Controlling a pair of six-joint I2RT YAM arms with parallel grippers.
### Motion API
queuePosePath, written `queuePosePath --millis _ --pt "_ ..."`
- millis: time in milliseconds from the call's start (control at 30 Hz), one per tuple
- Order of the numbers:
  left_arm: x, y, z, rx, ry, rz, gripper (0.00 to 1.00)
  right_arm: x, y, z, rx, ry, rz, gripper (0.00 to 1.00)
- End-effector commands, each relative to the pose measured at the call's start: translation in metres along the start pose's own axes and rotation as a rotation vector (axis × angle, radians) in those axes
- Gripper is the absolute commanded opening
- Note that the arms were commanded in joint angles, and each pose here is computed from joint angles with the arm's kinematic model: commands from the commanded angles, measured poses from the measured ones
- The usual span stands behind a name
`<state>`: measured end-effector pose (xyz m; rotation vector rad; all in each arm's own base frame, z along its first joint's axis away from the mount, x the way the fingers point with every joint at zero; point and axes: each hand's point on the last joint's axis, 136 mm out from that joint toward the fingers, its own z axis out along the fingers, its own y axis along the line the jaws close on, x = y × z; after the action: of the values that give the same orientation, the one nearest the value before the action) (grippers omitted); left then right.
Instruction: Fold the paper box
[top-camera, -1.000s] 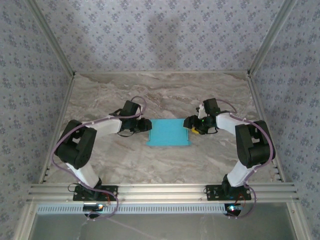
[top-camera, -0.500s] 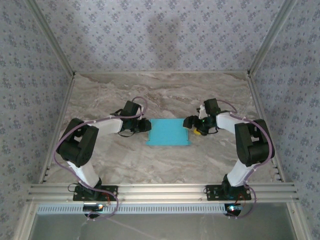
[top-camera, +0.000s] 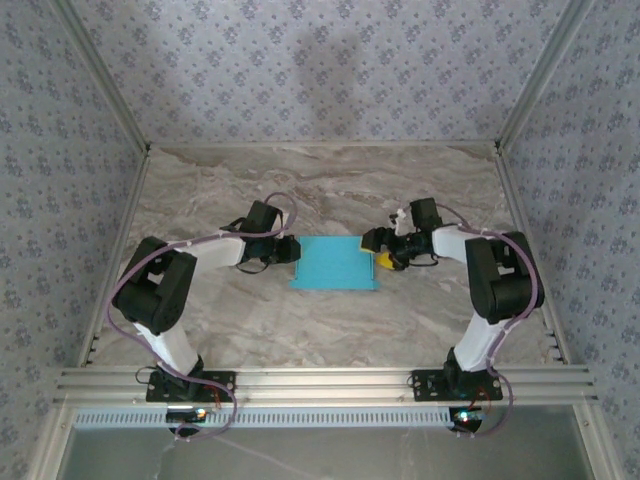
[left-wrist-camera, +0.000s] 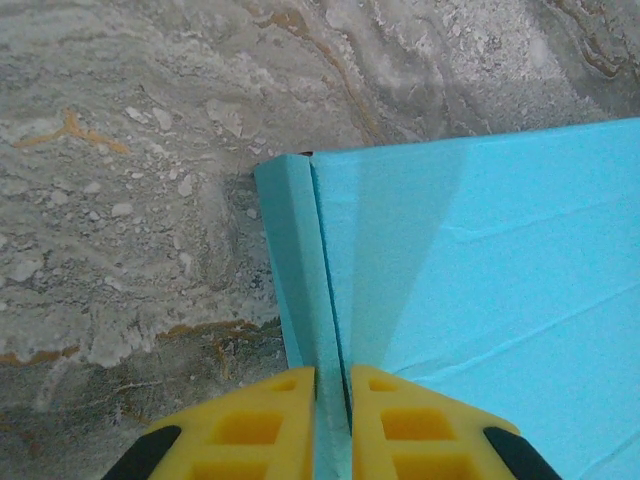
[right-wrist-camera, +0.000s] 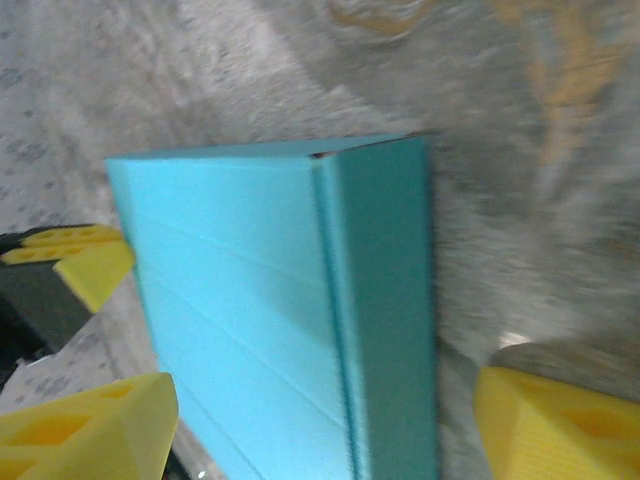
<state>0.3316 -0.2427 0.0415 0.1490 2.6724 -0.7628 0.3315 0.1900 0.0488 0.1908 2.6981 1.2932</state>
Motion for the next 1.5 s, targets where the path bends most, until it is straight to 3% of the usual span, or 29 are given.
queuePosePath --millis 0,400,700,867,933,1033,1167,1300,1467 --pt "0.041 0.058 0.008 -0.214 0.117 -0.034 0.13 0.02 0.011 0.017 -0.09 0.094 0.024 0.81" --pt "0.045 0.061 0.011 -0.218 0.128 -0.033 0.11 0.022 0.059 -0.013 -0.273 0.006 0.02 0.8" --pt "0.044 0.062 0.011 -0.224 0.125 -0.035 0.11 0.028 0.07 -0.039 -0.289 -0.081 0.019 0.81" --pt "0.049 0.066 0.013 -0.229 0.13 -0.041 0.11 0.023 0.089 -0.04 -0.372 -0.117 0.023 0.82" --pt "0.051 0.068 0.015 -0.237 0.138 -0.041 0.11 0.02 0.079 -0.041 -0.297 -0.153 0.03 0.81" --pt "0.051 0.071 0.015 -0.247 0.143 -0.036 0.11 0.02 0.041 -0.046 -0.043 -0.201 0.025 0.81" --pt "0.056 0.078 0.016 -0.276 0.151 -0.031 0.11 0.028 -0.001 -0.046 0.208 -0.136 0.014 0.77" --pt "0.057 0.082 0.017 -0.275 0.15 -0.043 0.11 0.033 -0.019 -0.033 0.238 -0.096 0.039 0.76" --pt "0.061 0.09 0.017 -0.295 0.152 -0.041 0.1 0.035 -0.025 -0.001 0.125 -0.019 0.106 0.76"
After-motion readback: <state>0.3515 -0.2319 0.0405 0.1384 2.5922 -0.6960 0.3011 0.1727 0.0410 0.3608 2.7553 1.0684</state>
